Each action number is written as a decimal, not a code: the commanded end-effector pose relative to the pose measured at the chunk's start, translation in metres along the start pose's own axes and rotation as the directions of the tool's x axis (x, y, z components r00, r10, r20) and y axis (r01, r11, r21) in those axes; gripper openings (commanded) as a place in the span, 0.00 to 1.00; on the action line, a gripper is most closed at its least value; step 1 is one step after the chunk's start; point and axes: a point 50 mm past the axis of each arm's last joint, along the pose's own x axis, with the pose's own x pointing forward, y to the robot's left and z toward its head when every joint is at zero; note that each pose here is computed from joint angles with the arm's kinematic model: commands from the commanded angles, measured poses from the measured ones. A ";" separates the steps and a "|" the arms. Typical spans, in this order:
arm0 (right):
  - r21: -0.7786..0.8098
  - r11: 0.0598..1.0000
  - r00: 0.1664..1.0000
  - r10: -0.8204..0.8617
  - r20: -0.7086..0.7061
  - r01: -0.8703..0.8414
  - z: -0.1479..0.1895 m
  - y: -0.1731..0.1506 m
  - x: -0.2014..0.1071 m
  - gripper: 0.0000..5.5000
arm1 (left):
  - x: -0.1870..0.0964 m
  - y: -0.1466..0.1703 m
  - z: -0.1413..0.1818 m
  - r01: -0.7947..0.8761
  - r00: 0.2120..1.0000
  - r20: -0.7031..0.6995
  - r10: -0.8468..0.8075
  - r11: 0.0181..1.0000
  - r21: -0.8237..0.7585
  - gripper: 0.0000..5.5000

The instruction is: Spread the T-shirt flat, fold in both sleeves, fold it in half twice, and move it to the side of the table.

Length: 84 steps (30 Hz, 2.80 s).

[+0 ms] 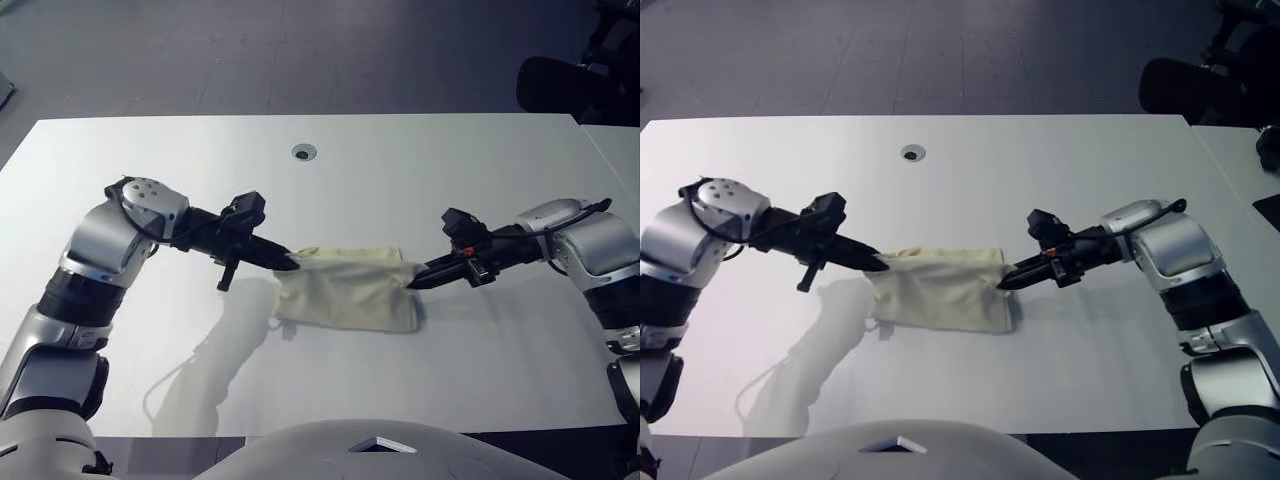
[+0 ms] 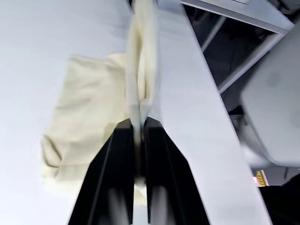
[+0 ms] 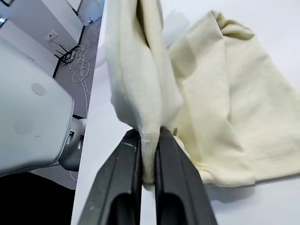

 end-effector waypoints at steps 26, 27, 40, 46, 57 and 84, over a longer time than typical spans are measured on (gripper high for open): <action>-0.001 0.978 0.978 -0.209 -0.020 0.210 -0.004 -0.056 0.007 0.03 | 0.031 0.057 -0.002 -0.293 0.949 -0.055 0.311 0.932 0.212 0.02; -0.011 0.975 0.974 -0.224 -0.016 0.224 -0.003 -0.057 0.006 0.03 | 0.031 0.059 -0.001 -0.318 0.941 -0.047 0.335 0.922 0.222 0.02; -0.137 0.826 0.837 -0.536 0.112 0.547 0.016 -0.065 -0.023 0.41 | 0.002 0.083 0.039 -0.695 0.719 0.240 0.652 0.676 0.245 0.44; -0.212 0.755 0.776 -0.553 0.303 0.621 0.046 -0.058 0.007 0.61 | 0.009 0.055 0.009 -0.679 0.733 0.205 0.648 0.684 0.265 0.65; -0.389 0.845 0.916 -0.252 0.313 0.366 0.040 -0.043 0.087 0.91 | 0.008 0.046 -0.009 -0.789 0.614 0.213 0.760 0.602 0.125 0.96; 0.469 -0.044 0.243 -0.809 -0.535 0.882 -0.291 -0.009 0.061 0.98 | -0.002 0.015 0.003 -0.898 0.234 0.315 0.920 0.329 -0.292 0.98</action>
